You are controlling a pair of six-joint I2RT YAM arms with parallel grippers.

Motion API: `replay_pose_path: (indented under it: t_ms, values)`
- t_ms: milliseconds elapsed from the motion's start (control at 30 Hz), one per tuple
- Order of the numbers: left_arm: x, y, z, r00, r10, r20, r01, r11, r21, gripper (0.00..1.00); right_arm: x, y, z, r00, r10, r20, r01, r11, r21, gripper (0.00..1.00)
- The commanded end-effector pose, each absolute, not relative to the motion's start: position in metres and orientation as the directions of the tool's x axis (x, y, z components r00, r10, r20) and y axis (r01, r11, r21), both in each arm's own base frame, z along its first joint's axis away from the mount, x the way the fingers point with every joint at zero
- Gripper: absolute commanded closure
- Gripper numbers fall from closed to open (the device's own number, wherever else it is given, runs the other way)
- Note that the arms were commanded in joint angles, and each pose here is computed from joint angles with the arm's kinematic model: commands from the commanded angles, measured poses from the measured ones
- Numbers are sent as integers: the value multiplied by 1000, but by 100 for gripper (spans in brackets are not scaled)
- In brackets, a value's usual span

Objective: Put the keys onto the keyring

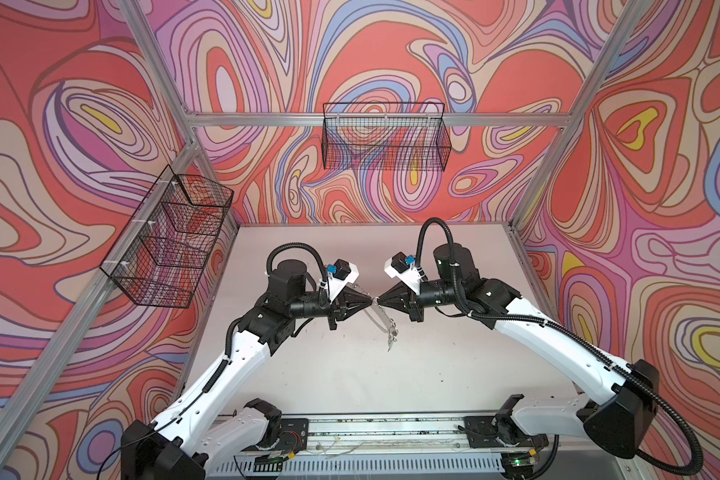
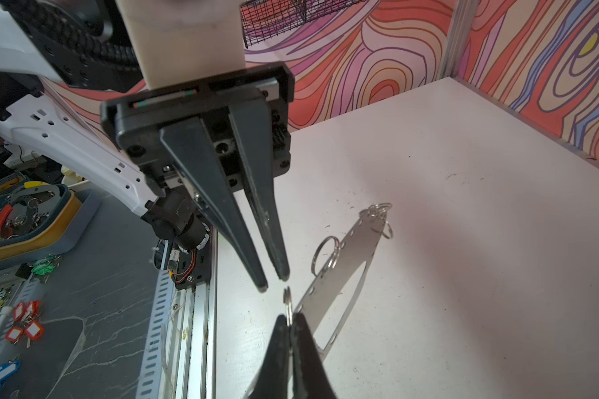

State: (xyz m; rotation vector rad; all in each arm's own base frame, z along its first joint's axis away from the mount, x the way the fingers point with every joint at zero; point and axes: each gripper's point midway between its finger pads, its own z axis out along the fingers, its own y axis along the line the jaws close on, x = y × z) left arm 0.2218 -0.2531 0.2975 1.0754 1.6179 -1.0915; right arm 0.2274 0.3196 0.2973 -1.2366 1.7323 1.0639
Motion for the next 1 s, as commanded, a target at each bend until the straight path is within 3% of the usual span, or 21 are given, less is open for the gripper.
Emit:
replay_pose_path:
  t_ms: [0,333,433,733,767,800,967]
  values:
    - [218,-256,305,-204,178,-963,965,202,-167,87,222,325,313,-197,-320,-927,-977,137,161,100]
    - [215,-260,308,-192,161,-968,971,172,-164,90,217,335,310,-200,-318,-927,-979,105,176,100]
    - [212,-262,307,-192,163,-968,973,160,-166,100,217,337,311,-196,-315,-928,-980,100,173,100]
    - [208,-262,311,-158,133,-978,978,157,-136,100,220,333,321,-187,-272,-944,-978,140,154,100]
    - [210,-261,315,-139,116,-984,979,169,-118,100,220,332,324,-181,-257,-949,-978,148,146,97]
    - [212,-260,317,-124,98,-987,977,188,-104,100,222,330,327,-178,-236,-955,-975,171,140,87]
    - [214,-253,341,-33,-4,-999,968,250,-33,100,229,314,344,-137,-96,-986,-952,287,105,75]
